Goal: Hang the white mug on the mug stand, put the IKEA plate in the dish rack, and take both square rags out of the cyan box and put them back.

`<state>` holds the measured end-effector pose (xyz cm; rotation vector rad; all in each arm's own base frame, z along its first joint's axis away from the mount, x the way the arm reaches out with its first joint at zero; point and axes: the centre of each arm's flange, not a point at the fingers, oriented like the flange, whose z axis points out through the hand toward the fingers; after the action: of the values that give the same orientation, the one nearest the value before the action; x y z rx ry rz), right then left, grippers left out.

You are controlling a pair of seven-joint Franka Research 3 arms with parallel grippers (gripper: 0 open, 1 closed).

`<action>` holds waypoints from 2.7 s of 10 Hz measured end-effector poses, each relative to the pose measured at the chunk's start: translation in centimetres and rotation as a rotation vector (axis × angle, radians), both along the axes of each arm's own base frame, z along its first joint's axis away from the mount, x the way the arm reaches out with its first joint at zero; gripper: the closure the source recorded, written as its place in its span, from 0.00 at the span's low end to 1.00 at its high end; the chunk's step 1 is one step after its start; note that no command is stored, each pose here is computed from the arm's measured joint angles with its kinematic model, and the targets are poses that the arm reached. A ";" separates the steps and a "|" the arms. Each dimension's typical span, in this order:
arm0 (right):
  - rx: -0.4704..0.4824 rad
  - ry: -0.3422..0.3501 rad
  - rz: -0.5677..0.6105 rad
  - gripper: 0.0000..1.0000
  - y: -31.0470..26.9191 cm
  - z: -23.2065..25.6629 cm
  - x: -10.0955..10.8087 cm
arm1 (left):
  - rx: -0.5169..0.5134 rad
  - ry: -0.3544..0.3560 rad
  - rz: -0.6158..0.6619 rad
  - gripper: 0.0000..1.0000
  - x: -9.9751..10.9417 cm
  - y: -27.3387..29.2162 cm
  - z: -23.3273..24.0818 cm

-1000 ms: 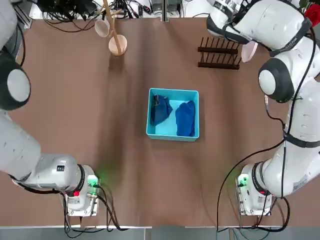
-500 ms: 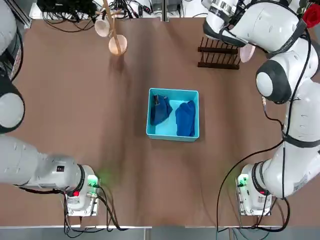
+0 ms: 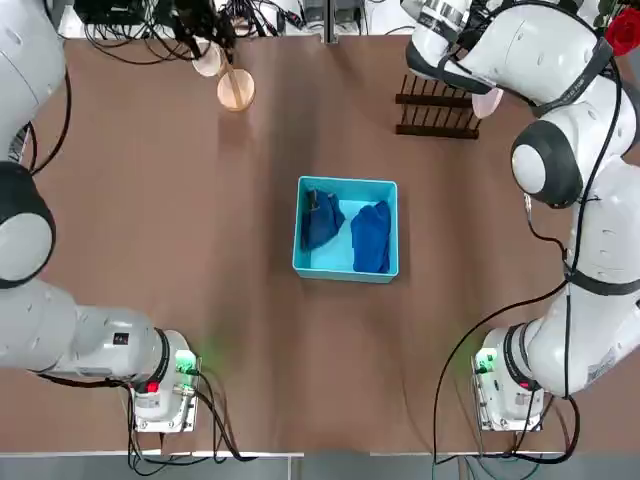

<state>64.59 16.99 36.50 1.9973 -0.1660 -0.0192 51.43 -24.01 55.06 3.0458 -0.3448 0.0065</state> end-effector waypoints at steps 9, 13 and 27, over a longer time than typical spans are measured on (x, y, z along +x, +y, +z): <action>0.025 -0.030 0.014 0.97 -1.8 0.6 1.4 | 0.027 0.036 -0.103 0.00 -14.2 -22.4 -18.9; 0.043 -0.040 0.024 0.97 -2.5 1.2 2.1 | 0.057 0.040 -0.148 0.00 -14.6 -27.2 -27.3; 0.015 -0.090 0.006 0.95 -2.9 -4.4 3.0 | 0.068 0.076 -0.082 0.67 -15.6 -28.3 -36.0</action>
<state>67.57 14.07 32.08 2.0143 -0.2179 0.0732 35.87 -52.27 19.04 3.0856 -0.4734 -0.1275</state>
